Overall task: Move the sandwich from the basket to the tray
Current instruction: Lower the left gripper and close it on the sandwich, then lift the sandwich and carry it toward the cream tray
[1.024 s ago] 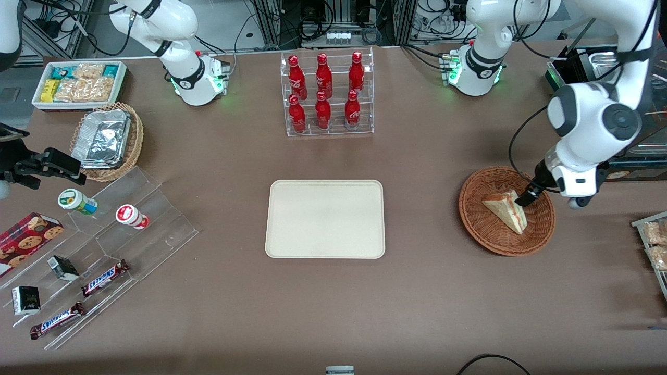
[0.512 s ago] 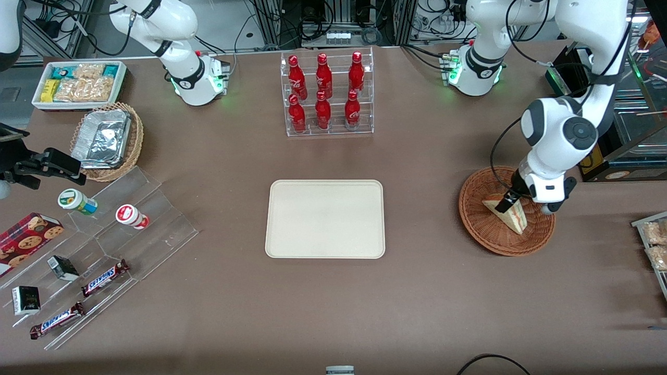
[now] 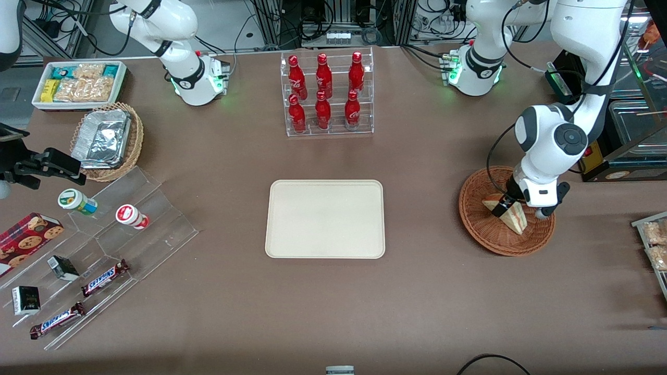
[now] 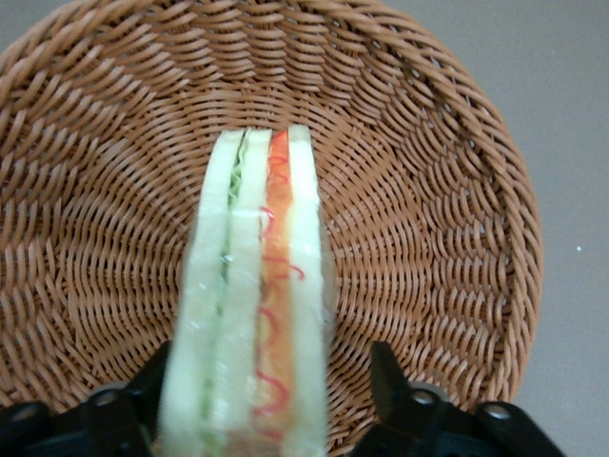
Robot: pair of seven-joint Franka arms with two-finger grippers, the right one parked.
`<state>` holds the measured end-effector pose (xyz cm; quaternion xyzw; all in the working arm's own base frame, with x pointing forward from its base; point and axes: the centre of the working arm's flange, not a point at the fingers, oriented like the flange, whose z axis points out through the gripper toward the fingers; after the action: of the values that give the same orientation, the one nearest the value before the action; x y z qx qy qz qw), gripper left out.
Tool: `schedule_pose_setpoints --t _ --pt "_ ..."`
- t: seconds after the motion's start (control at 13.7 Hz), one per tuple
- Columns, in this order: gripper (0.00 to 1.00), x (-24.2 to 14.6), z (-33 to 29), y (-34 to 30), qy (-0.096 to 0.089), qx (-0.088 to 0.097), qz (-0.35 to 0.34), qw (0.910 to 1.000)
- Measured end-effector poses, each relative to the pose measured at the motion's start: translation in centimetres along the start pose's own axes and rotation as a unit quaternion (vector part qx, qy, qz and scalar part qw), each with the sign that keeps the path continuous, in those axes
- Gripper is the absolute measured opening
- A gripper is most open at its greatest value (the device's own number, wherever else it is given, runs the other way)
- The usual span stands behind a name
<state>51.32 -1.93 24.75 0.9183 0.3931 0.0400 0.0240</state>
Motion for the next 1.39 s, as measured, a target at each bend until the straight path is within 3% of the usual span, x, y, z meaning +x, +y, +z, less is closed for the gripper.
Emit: schedule_pose_setpoints --t 0.22,0.44,0.73,0.88,1.1,1.17,1.32,1.39 --pt "0.47 0.6 -1.0 0.1 0.007 -0.001 0.002 1.0" --pt "0.22 0.8 -3.5 0.6 -0.003 0.023 0.018 0.9996" --pt "0.22 -0.8 -13.3 3.9 -0.007 0.095 0.083 0.992" --pt "0.15 -3.7 -18.8 6.8 -0.006 0.106 0.116 0.9875" --pt "0.15 -7.5 -24.6 9.7 -0.005 0.105 0.174 0.9791" --pt "0.15 -8.7 -25.7 10.4 -0.019 0.101 0.202 0.974" --pt "0.15 -11.4 -27.3 12.2 -0.048 0.07 0.253 0.9637" --pt "0.15 -13.1 -27.9 13.1 -0.052 0.059 0.276 0.9579"
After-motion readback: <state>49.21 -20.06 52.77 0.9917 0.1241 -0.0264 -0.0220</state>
